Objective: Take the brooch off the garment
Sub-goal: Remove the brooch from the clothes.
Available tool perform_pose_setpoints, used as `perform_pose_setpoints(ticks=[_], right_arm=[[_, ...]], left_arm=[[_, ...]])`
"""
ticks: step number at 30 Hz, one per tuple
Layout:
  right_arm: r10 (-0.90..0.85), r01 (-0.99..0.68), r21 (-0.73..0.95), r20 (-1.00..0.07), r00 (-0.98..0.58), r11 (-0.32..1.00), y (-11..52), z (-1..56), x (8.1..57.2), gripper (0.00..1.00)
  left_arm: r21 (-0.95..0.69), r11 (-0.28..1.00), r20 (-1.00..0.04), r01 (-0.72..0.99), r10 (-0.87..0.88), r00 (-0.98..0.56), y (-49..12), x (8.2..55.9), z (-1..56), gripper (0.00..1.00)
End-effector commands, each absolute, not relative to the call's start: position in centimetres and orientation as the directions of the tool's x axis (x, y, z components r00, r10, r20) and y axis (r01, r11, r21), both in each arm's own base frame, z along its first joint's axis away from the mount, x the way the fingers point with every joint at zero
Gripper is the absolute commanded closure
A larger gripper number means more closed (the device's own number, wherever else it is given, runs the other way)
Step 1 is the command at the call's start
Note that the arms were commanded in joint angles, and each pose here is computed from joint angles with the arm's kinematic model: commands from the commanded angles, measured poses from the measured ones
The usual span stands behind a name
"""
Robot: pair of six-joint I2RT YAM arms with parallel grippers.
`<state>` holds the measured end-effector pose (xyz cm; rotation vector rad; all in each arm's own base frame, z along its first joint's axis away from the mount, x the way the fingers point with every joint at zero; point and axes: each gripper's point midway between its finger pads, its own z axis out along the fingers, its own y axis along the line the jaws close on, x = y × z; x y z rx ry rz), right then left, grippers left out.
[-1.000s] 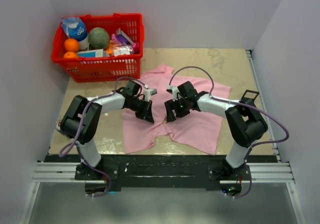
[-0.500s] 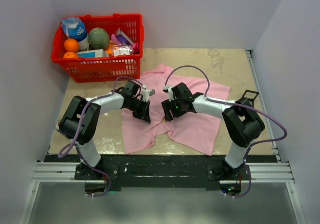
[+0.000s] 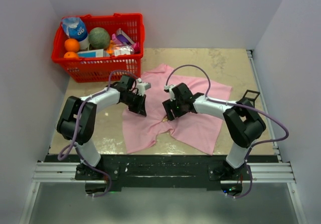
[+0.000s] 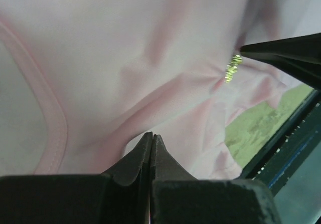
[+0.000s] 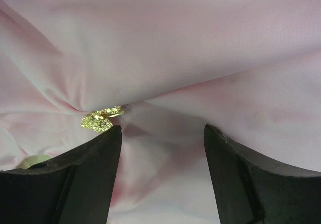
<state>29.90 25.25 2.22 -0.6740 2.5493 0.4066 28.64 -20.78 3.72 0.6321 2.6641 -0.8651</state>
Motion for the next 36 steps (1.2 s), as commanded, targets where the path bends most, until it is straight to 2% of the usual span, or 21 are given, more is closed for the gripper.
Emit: perform_pose_setpoints(ticks=[1, 4, 8, 13, 16, 20, 28, 32, 36], right_arm=[[-0.444, -0.532, 0.082, -0.452, -0.774, 0.843, 22.5, 3.7, 28.5, 0.29], [-0.466, -0.582, 0.087, -0.509, -0.724, 0.808, 22.9, 6.3, 28.5, 0.31], [-0.528, -0.685, 0.088, -0.569, -0.630, 0.723, 23.5, 6.7, 27.9, 0.34], [-0.532, -0.752, 0.044, -0.680, -0.504, 0.657, 24.1, 8.2, 28.2, 0.36], [-0.527, -0.755, 0.036, -0.694, -0.491, 0.655, 24.1, 8.7, 28.2, 0.37], [-0.522, -0.763, 0.064, -0.693, -0.498, 0.643, 24.0, 8.3, 27.0, 0.41], [-0.586, -0.796, -0.084, -0.724, -0.365, 0.600, 22.9, 9.7, 27.7, 0.43], [-0.622, -0.846, -0.177, -0.754, -0.212, 0.503, 23.0, 11.6, 27.6, 0.43], [-0.644, -0.876, -0.249, -0.760, -0.088, 0.413, 23.6, 12.4, 27.4, 0.41]], left_arm=[[-0.476, 0.560, -0.561, 0.678, 0.401, -0.725, -23.1, 27.6, 9.7, 0.98], [-0.290, 0.505, -0.639, 0.813, 0.530, -0.557, -23.4, 26.2, 9.8, 0.96], [-0.192, 0.447, -0.687, 0.874, 0.575, -0.445, -24.0, 24.7, 9.0, 0.96], [-0.278, 0.467, -0.628, 0.839, 0.572, -0.527, -25.2, 23.7, 7.2, 0.93], [-0.254, 0.505, -0.590, 0.825, 0.595, -0.546, -25.0, 23.5, 5.3, 0.94], [-0.206, 0.513, -0.592, 0.833, 0.613, -0.523, -25.3, 23.8, 4.6, 0.97], [-0.196, 0.507, -0.563, 0.840, 0.643, -0.519, -26.2, 24.0, 2.7, 0.97], [-0.188, 0.526, -0.523, 0.829, 0.661, -0.538, -26.1, 24.4, 1.0, 1.00], [-0.246, 0.484, -0.533, 0.840, 0.656, -0.534, -27.5, 24.2, 2.0, 1.00]])
